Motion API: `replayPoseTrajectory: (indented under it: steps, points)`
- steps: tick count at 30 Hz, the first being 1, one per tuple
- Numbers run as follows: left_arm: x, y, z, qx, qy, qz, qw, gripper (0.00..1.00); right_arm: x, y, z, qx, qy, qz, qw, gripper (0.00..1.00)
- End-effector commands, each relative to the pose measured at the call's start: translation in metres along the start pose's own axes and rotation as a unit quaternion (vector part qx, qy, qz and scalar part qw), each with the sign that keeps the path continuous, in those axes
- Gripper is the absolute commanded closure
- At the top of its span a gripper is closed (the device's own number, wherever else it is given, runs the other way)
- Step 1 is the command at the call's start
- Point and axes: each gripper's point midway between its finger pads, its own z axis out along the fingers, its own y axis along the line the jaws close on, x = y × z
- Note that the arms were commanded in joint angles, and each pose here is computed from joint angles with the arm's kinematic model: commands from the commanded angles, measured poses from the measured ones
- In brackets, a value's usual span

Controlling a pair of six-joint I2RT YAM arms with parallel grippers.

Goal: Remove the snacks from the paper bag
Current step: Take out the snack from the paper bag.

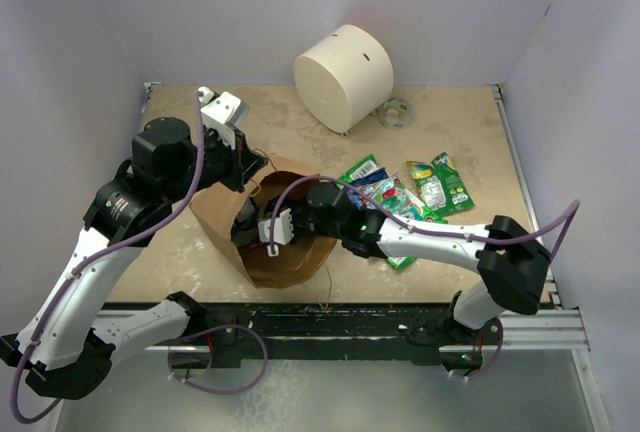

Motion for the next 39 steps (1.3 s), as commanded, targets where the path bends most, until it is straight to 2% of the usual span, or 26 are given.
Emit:
replayPoseTrajectory:
  steps: [1, 5, 10, 12, 15, 19, 23, 26, 30, 34, 39]
  points:
    - [-0.028, -0.003, -0.007, -0.003, -0.043, 0.001, 0.999, 1.0, -0.009, 0.036, -0.023, -0.098, -0.028, -0.024, 0.994, 1.0]
    - [-0.029, -0.003, -0.006, -0.002, -0.046, 0.002, 0.999, 1.0, -0.012, 0.05, -0.029, -0.136, -0.037, -0.028, 0.99, 1.0]
    - [-0.03, -0.005, -0.003, 0.004, -0.047, 0.0, 0.999, 1.0, -0.018, 0.058, -0.023, -0.157, -0.056, -0.03, 0.986, 0.85]
    - [-0.03, -0.006, -0.003, 0.006, -0.048, -0.002, 0.999, 1.0, -0.019, 0.062, -0.018, -0.164, -0.062, -0.034, 0.984, 0.82]
    - [-0.031, -0.007, -0.002, 0.011, -0.048, -0.003, 0.999, 1.0, -0.013, 0.067, -0.007, -0.163, -0.055, -0.042, 0.984, 0.79]
    - [-0.032, -0.011, -0.001, 0.022, -0.045, -0.007, 0.999, 1.0, -0.026, 0.042, 0.005, -0.12, -0.073, -0.055, 0.989, 0.71]
    - [-0.031, -0.014, 0.001, 0.029, -0.044, -0.02, 0.998, 1.0, -0.033, 0.043, 0.013, -0.12, -0.085, -0.069, 0.987, 0.63]
    - [-0.032, -0.016, 0.001, 0.033, -0.048, -0.027, 0.998, 1.0, -0.036, 0.048, 0.016, -0.129, -0.092, -0.08, 0.984, 0.62]
    - [-0.031, -0.014, 0.001, 0.027, -0.05, -0.031, 0.998, 1.0, -0.039, 0.049, 0.019, -0.133, -0.096, -0.089, 0.982, 0.65]
    - [-0.03, -0.008, 0.0, 0.008, -0.049, -0.039, 0.998, 1.0, -0.048, 0.055, 0.014, -0.163, -0.112, -0.077, 0.977, 0.87]
    - [-0.022, 0.012, 0.002, -0.05, -0.037, -0.061, 0.996, 1.0, -0.057, 0.038, -0.005, -0.136, -0.109, -0.034, 0.984, 0.98]
